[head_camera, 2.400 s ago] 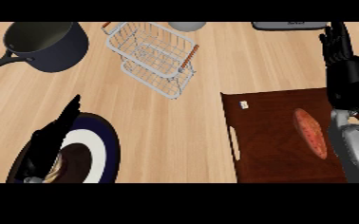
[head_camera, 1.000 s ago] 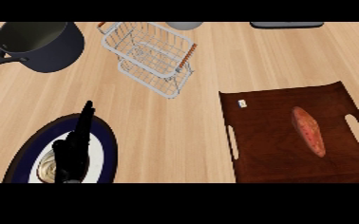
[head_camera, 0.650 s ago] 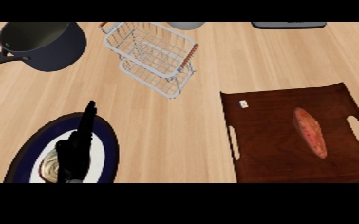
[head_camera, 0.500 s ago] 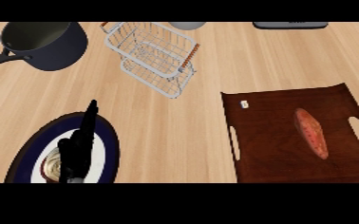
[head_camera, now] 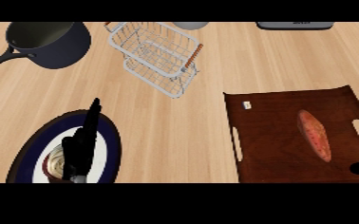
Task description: Pick the sweet potato from the tray and place it in the tiered basket
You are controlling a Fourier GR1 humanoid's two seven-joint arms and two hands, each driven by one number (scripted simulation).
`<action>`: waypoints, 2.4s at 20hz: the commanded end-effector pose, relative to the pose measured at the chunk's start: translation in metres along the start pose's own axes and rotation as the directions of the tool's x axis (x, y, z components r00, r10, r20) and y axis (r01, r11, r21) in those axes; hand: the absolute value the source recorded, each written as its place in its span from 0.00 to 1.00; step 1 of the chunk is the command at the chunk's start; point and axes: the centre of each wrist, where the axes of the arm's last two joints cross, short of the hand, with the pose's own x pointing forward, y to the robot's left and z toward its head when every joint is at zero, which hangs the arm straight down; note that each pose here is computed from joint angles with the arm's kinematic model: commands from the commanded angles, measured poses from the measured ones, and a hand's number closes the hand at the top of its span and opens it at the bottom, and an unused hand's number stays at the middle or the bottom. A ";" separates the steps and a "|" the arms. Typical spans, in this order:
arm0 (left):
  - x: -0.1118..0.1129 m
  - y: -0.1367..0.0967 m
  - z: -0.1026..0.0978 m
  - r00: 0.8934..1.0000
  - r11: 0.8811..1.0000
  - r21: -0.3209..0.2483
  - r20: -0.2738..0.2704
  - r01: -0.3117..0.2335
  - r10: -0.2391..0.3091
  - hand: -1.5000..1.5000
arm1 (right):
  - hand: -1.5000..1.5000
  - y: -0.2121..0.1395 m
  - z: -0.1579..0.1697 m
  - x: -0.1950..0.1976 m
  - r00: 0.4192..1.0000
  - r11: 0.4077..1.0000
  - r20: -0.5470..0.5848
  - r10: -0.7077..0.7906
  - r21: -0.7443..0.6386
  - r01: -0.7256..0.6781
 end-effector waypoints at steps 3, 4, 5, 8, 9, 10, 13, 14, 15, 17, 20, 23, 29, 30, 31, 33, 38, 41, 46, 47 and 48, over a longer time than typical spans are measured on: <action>-0.018 -0.004 0.003 0.997 1.000 0.000 -0.081 0.008 -0.008 0.50 | 0.00 0.018 -0.008 0.025 0.986 0.988 -0.087 0.146 0.061 -0.141; -0.025 0.022 0.005 0.995 0.999 0.021 -0.098 0.031 -0.029 0.50 | 0.00 0.026 -0.002 0.022 0.988 0.991 -0.090 0.126 0.064 -0.121; -0.013 0.001 0.013 0.996 1.000 0.012 -0.094 0.016 -0.015 0.50 | 0.00 0.019 -0.012 0.018 0.985 0.987 -0.096 0.145 0.086 -0.137; -0.025 0.019 -0.008 0.996 1.000 0.011 -0.091 0.016 -0.015 0.50 | 0.00 0.042 -0.016 0.030 0.991 0.988 -0.071 0.111 0.114 -0.103; -0.035 0.008 0.001 0.997 1.000 0.019 -0.080 0.021 -0.020 0.50 | 0.00 0.030 -0.007 0.031 0.990 0.986 -0.077 0.119 0.124 -0.109; -0.020 0.008 -0.008 0.996 1.000 0.009 -0.088 0.020 -0.020 0.50 | 0.00 0.031 -0.019 0.033 0.994 0.989 -0.059 0.094 0.120 -0.086; -0.031 0.013 0.003 0.995 1.000 0.018 -0.095 0.019 -0.017 0.50 | 0.00 0.050 -0.022 0.042 0.991 0.987 -0.073 0.111 0.123 -0.101; -0.028 -0.001 -0.005 0.996 1.000 0.002 -0.090 0.008 -0.008 0.50 | 0.00 0.045 -0.025 0.030 0.988 0.982 -0.085 0.130 0.149 -0.117; -0.028 0.001 -0.001 0.997 1.000 0.010 -0.078 0.006 -0.005 0.50 | 0.00 0.063 -0.016 0.043 0.985 0.979 -0.100 0.144 0.163 -0.126; -0.030 0.003 0.008 0.995 1.000 -0.007 -0.094 0.026 -0.027 0.50 | 0.00 0.053 -0.032 0.034 0.969 0.961 -0.124 0.212 0.207 -0.184; -0.017 -0.001 0.005 0.995 1.000 0.006 -0.102 0.018 -0.017 0.50 | 0.00 0.042 -0.042 0.035 0.957 0.953 -0.169 0.236 0.232 -0.194; -0.022 0.007 0.008 0.995 1.000 0.009 -0.093 0.029 -0.028 0.50 | 0.00 0.053 -0.039 0.056 0.961 0.952 -0.159 0.226 0.243 -0.184; -0.027 0.005 0.011 0.994 1.000 0.008 -0.107 0.024 -0.023 0.50 | 0.00 0.075 -0.034 0.047 0.954 0.939 -0.169 0.249 0.282 -0.195; -0.011 -0.003 -0.010 0.994 1.000 -0.005 -0.106 0.000 0.000 0.50 | 0.00 0.068 -0.042 0.051 0.948 0.933 -0.174 0.268 0.292 -0.210; -0.018 -0.006 -0.009 0.996 1.000 0.002 -0.085 0.021 -0.020 0.50 | 0.00 0.077 -0.052 0.036 0.949 0.936 -0.183 0.257 0.292 -0.197; -0.034 0.010 0.001 0.995 1.000 0.011 -0.094 0.029 -0.028 0.50 | 0.00 0.075 -0.058 0.040 0.945 0.928 -0.178 0.274 0.307 -0.211; -0.021 0.010 0.017 0.996 1.000 0.001 -0.093 0.009 -0.009 0.50 | 0.00 0.067 -0.061 0.025 0.937 0.913 -0.203 0.283 0.358 -0.198; -0.013 0.007 0.001 0.994 0.999 0.030 -0.102 0.029 -0.026 0.50 | 0.00 0.089 -0.050 0.026 0.943 0.910 -0.198 0.267 0.374 -0.179; -0.009 0.007 0.000 0.996 1.000 0.012 -0.091 0.018 -0.016 0.50 | 0.00 0.096 -0.076 0.031 0.946 0.912 -0.209 0.248 0.380 -0.155; -0.017 0.017 -0.005 0.995 0.999 0.030 -0.100 0.028 -0.025 0.50 | 0.00 0.102 -0.060 0.021 0.946 0.909 -0.206 0.252 0.387 -0.158; -0.027 -0.001 0.005 0.995 1.000 0.011 -0.098 0.016 -0.015 0.50 | 0.00 0.109 -0.062 0.015 0.942 0.904 -0.203 0.266 0.393 -0.171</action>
